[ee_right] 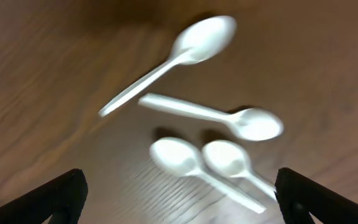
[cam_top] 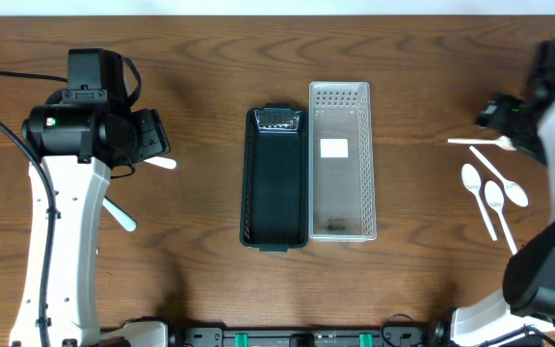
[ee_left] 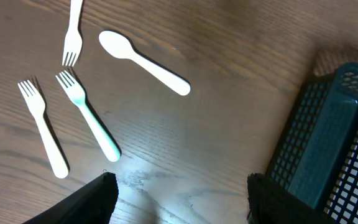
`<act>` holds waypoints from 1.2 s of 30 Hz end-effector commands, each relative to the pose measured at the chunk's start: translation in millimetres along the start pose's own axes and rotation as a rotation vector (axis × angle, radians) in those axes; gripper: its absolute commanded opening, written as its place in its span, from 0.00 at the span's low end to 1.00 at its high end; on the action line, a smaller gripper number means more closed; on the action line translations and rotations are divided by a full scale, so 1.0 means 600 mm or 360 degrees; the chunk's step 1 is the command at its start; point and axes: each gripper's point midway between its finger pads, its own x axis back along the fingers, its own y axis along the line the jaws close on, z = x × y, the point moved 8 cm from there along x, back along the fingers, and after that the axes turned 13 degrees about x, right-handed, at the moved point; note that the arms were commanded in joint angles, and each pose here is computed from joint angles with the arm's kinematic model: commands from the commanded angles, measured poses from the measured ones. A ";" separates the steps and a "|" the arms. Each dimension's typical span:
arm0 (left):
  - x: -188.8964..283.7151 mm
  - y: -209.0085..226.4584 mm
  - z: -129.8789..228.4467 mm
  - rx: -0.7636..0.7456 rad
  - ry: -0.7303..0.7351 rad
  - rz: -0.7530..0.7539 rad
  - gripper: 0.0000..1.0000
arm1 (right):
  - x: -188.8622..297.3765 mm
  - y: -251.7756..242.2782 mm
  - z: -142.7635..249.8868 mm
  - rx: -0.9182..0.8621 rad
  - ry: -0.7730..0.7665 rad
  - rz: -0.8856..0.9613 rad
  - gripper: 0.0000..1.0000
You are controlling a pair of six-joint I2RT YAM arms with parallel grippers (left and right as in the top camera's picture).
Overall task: Pack container
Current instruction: 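Lower the right gripper onto a white spoon and grasp it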
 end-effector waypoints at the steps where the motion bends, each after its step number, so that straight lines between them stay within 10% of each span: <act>1: 0.004 0.002 -0.003 0.0002 -0.0015 -0.0013 0.70 | 0.002 -0.048 -0.016 -0.0364 -0.0037 -0.0032 0.99; 6: 0.002 0.001 -0.003 0.0013 -0.0008 -0.0016 0.71 | -0.005 -0.079 -0.044 -0.0872 -0.0160 -0.0067 0.99; 15: 0.002 0.001 -0.003 0.0013 -0.0007 -0.0011 0.72 | 0.007 -0.028 -0.056 -0.0746 -0.0100 -0.0579 0.99; 24: 0.002 0.001 -0.003 0.0013 -0.0006 -0.0012 0.72 | 0.009 -0.006 -0.050 -0.1200 -0.0056 -0.0438 0.99; 36: 0.002 0.001 -0.003 0.0025 -0.0006 -0.0011 0.72 | 0.028 0.032 -0.105 -0.1075 0.0139 -0.0308 0.99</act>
